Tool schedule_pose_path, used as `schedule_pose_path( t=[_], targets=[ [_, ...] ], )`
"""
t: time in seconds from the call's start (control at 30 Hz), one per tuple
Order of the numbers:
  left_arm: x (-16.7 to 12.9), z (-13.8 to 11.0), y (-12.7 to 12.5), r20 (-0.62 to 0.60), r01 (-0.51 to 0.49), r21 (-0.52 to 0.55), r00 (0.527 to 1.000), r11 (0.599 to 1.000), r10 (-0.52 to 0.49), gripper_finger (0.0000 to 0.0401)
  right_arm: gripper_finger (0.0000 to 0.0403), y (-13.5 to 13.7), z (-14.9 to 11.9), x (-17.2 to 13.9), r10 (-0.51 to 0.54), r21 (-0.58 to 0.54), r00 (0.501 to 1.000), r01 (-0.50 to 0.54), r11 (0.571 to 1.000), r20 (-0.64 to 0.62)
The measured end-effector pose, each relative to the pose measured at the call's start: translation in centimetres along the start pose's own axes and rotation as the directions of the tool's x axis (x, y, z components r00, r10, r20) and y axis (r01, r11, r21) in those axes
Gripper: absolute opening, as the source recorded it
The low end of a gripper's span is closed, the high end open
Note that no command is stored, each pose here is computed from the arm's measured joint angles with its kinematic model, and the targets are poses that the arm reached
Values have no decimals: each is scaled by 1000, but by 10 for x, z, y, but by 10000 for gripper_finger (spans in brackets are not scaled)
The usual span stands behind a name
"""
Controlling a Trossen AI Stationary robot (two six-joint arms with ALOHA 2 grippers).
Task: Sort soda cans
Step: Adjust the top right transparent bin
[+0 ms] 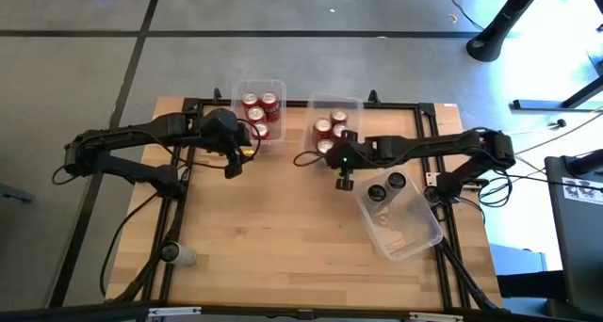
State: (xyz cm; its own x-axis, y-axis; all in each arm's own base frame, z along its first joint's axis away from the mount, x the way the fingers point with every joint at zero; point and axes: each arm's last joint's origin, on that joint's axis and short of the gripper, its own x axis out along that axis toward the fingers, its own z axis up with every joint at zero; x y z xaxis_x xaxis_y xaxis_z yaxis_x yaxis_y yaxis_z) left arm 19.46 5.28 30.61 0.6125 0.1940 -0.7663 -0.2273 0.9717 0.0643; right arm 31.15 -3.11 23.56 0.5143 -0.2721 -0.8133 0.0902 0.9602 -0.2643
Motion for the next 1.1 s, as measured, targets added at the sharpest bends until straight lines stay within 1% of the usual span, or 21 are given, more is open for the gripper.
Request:
schedule_pose_path(
  t=[0.07, 0.2, 0.27, 0.4, 0.57, 0.73, 0.8, 1.1],
  targets=[
    [0, 0, 0, -1, 0, -3, 1000, 1000, 0, 210, 27, -7, 2, 5, -1, -17, 1000, 1, 1000, 27],
    [0, 0, 0, -2, 0, -14, 1000, 1000, 0, 210, 27, -20, 5, 14, 4, -70, 998, 1, 998, 69],
    [0, 0, 0, -2, 0, -17, 1000, 1000, 0, 210, 27, -26, 8, 18, 7, -66, 995, -1, 998, 100],
    [0, 0, 0, -2, 0, -32, 1000, 999, -1, 210, 37, -36, 11, 26, -19, -40, 989, 25, 999, 144],
    [0, 0, 0, -2, 1, -32, 1000, 999, -1, 210, 29, -47, 12, 37, -23, -54, 983, 34, 998, 183],
    [0, 0, 0, 2, 0, -37, 1000, 999, 0, 210, 36, -51, 15, 46, -40, -39, 976, 49, 998, 214],
    [0, 0, 0, 5, 0, -38, 1000, 999, 0, 210, 39, -51, 17, 47, -45, -51, 972, 59, 997, 229],
    [0, 1, 0, 13, 0, -33, 1000, 999, 0, 210, 43, -51, 17, 47, -48, -57, 972, 63, 996, 231]
  ],
)
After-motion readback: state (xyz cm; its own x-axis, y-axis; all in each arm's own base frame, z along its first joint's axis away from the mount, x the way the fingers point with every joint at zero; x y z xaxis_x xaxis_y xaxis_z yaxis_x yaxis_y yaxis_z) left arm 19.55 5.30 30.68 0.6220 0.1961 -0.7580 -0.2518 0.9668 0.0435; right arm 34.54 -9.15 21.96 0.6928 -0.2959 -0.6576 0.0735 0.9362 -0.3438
